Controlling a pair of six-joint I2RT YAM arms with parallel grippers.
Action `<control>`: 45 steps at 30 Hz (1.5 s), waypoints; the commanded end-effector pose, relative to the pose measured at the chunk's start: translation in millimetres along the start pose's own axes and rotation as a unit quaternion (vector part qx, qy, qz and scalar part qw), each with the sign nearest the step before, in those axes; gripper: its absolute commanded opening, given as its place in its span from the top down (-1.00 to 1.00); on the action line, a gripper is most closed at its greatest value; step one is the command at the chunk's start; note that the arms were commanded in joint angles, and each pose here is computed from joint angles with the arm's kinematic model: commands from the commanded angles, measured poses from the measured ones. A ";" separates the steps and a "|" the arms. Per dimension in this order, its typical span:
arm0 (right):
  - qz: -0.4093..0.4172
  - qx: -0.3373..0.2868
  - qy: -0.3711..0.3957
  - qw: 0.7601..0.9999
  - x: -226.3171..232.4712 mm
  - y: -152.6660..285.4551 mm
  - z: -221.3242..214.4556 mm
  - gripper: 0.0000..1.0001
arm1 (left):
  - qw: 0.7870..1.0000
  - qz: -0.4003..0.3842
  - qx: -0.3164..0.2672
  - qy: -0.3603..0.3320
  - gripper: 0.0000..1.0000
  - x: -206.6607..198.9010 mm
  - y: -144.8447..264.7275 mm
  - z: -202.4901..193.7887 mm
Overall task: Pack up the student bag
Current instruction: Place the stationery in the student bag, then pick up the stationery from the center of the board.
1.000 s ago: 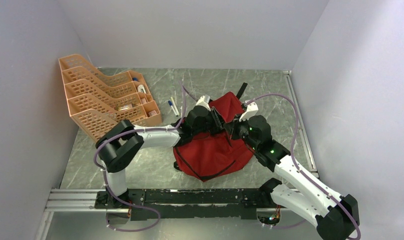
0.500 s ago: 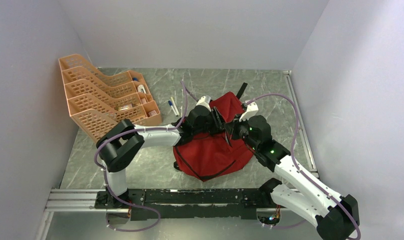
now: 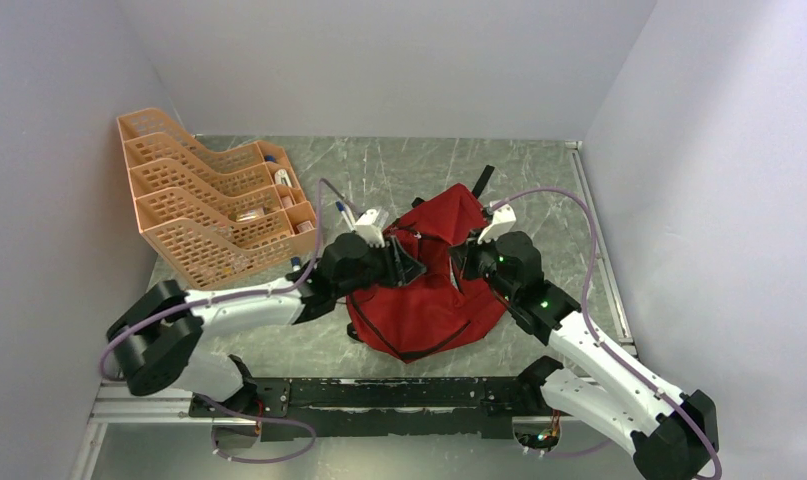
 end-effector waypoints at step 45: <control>0.021 -0.005 0.010 1.000 6.8 5.5 4.4 1.00 | 0.842 0.537 -0.042 0.011 -0.14 277.8 109.7 80.0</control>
Point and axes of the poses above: each gripper's point midway between its finger pads, its own y axis back along the fingers, its own x axis along the line the jaws close on, z = x × y, the point moved 4 cm from there along y, back along the fingers, and after that the axes turned 2 degrees about y, right-handed, at the moved point
